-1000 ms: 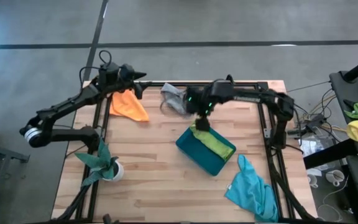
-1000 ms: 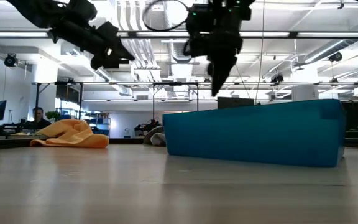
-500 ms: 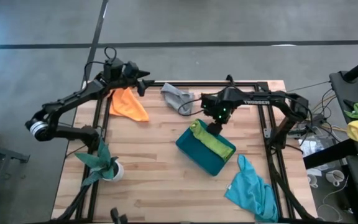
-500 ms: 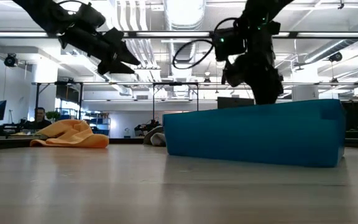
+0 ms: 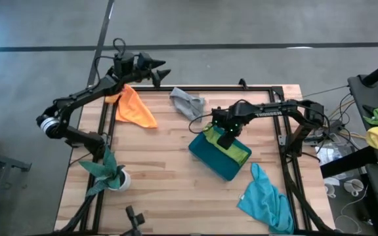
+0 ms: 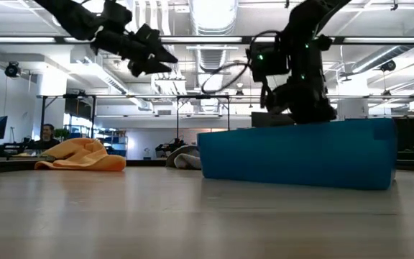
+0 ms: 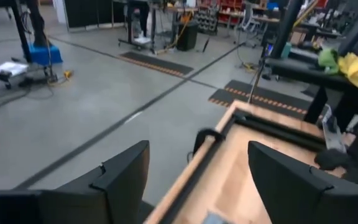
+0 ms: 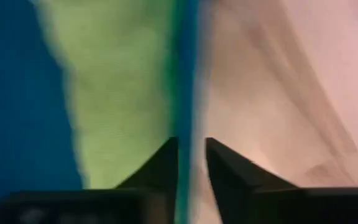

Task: Roll microfiber towels into tight, uniform cylinder then place into a basket
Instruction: Move the blue bin to the top right of the table

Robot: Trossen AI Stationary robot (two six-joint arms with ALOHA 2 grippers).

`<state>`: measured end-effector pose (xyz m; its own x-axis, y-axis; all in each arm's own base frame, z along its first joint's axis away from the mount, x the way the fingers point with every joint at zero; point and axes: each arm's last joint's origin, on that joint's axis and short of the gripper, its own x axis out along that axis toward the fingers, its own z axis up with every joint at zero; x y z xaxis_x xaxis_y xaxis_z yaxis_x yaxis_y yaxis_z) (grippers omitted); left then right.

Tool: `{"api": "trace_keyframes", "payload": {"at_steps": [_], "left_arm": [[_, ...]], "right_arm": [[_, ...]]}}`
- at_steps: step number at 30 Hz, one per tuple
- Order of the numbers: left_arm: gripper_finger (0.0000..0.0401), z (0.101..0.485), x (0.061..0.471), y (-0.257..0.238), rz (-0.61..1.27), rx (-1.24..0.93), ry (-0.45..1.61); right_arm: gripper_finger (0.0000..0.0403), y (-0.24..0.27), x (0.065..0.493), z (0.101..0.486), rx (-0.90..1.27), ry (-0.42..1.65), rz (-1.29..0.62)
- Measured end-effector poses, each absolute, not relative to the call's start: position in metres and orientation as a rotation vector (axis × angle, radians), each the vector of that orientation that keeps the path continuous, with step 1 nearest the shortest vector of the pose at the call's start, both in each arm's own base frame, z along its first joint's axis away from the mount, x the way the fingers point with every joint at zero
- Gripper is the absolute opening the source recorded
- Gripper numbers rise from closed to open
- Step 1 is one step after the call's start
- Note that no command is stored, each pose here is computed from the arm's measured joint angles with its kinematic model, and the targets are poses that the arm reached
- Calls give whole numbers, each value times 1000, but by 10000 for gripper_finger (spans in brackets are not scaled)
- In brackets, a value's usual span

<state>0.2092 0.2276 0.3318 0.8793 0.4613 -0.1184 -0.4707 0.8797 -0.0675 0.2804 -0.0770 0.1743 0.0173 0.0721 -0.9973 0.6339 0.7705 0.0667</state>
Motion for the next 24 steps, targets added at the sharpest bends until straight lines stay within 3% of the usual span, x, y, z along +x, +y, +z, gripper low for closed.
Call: {"api": "trace_keyframes", "payload": {"at_steps": [2, 4, 16, 24], "left_arm": [[242, 338, 215, 234, 487, -88, 90], [232, 343, 219, 239, 489, -85, 85], [217, 347, 216, 235, 484, -64, 145], [217, 352, 211, 222, 453, -61, 188]], "right_arm": [[24, -84, 276, 173, 609, 1513, -510], [16, -91, 270, 173, 637, 1510, -538], [9, -131, 193, 174, 1111, 1263, -1071], [9, -174, 169, 173, 1214, 1053, -1250]]}}
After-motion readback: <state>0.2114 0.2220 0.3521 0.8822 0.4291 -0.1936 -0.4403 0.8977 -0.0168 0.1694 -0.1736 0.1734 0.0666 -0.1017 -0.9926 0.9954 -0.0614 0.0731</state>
